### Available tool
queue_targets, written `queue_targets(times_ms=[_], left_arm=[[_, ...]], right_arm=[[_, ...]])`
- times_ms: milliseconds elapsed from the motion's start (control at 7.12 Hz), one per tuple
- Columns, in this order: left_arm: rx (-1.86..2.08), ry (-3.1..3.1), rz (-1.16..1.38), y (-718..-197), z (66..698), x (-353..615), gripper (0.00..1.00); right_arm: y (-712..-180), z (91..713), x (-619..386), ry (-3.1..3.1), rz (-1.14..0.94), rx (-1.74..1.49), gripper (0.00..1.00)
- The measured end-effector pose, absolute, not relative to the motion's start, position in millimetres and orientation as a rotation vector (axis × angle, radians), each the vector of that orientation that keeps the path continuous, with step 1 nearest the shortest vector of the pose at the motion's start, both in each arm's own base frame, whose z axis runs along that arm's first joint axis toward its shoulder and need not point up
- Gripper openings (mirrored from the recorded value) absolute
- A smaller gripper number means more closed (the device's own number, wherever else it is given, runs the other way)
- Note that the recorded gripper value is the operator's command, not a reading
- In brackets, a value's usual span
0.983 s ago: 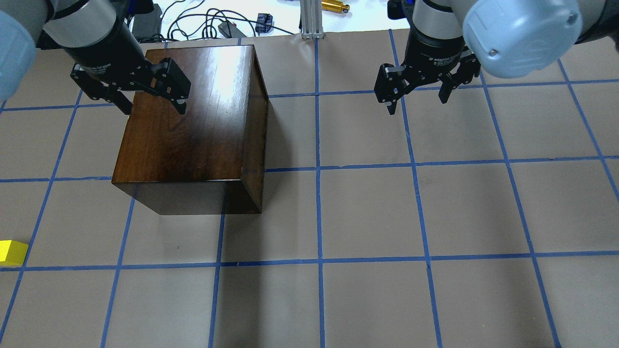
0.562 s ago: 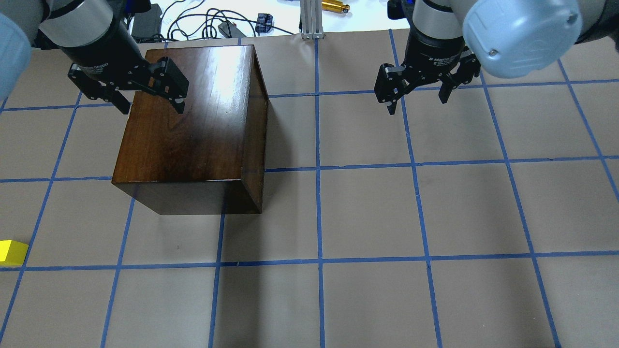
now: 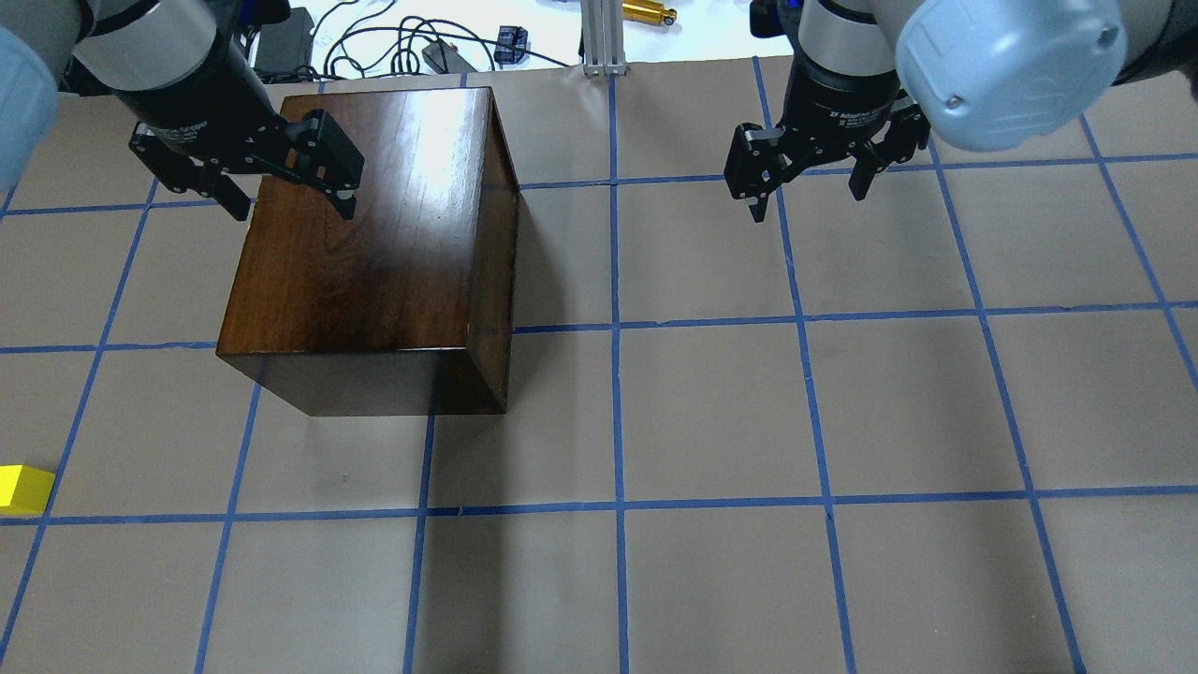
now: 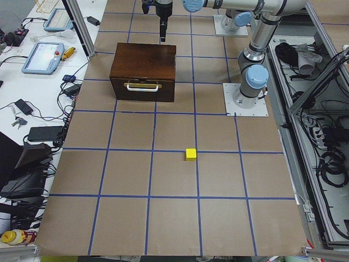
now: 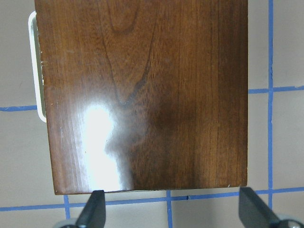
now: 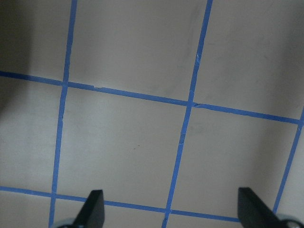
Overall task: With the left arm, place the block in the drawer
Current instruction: 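Move the left gripper off the cabinet top toward the drawer handle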
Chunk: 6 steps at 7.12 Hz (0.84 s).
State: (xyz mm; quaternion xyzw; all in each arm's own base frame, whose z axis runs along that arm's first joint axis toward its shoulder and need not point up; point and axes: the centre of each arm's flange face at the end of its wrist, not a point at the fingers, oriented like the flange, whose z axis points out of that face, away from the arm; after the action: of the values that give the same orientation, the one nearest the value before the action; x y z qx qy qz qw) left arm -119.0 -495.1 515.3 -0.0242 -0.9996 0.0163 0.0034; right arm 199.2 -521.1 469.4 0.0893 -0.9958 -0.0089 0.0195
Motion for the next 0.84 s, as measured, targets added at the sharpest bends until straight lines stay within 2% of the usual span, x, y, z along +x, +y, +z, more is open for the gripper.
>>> queue_targets(times_ms=[843], left_arm=[[0.002, -3.138, 0.075, -520, 509, -57, 1.0]], right_arm=[[-521, 469, 199, -3.09, -0.027, 0.278, 1.0]])
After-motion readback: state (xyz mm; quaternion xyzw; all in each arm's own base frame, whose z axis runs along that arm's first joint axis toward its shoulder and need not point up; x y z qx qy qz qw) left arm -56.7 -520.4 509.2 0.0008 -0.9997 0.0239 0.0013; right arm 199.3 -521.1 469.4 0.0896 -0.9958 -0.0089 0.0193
